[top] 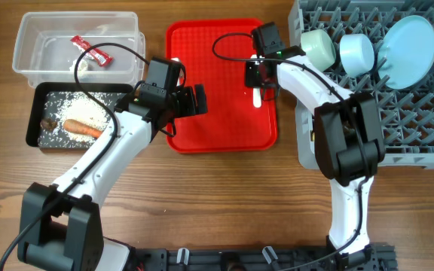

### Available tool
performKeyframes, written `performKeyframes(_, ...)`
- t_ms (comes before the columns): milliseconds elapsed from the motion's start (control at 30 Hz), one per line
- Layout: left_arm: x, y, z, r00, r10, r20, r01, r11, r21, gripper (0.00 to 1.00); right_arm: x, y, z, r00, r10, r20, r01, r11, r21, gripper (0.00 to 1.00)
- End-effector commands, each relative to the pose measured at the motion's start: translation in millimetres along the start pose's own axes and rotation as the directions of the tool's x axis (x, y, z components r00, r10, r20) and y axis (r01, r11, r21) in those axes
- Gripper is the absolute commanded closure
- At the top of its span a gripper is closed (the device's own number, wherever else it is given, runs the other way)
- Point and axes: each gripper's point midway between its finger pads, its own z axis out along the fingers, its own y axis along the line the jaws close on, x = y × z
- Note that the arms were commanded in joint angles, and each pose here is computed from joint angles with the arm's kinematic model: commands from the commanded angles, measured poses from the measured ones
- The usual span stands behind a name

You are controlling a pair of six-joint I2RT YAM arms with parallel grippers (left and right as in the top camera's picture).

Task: Sort waste into correct bins and load items into the dishwasher rack
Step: 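Carry the white spoon right and lay it in the gray rack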

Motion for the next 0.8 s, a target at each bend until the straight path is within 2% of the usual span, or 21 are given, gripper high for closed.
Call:
performKeyframes(0,-0.4,1.7,2.5,1.000,0.007,0.005,-0.007,1.000,-0.015,0.00,-13.6,18.9,-44.9,0.999,-0.002,0.047,0.006,0.995,-0.098,0.96)
performKeyframes(167,-0.4,1.7,2.5,1.000,0.007,0.005,-0.007,1.000,-0.015,0.00,-27.0,26.9,-118.5,0.991,0.002,0.135,0.017,0.990,-0.142,0.96)
performKeyframes(367,-0.4,1.7,2.5,1.000,0.007,0.005,-0.007,1.000,-0.015,0.00,-18.6,16.0,-223.4,0.972,0.031,0.234,0.003,0.990,-0.143,0.95)
performKeyframes(600,-0.4,1.7,2.5,1.000,0.007,0.005,-0.007,1.000,-0.015,0.00,20.4,-61.7,-301.9,0.920,0.278,0.277,-0.291,0.957,0.005,0.96)
performKeyframes(767,-0.4,1.7,2.5,1.000,0.007,0.005,-0.007,1.000,-0.015,0.00,45.6,-120.4,-320.4,0.803,0.510,0.308,-0.561,0.821,0.103,0.96)
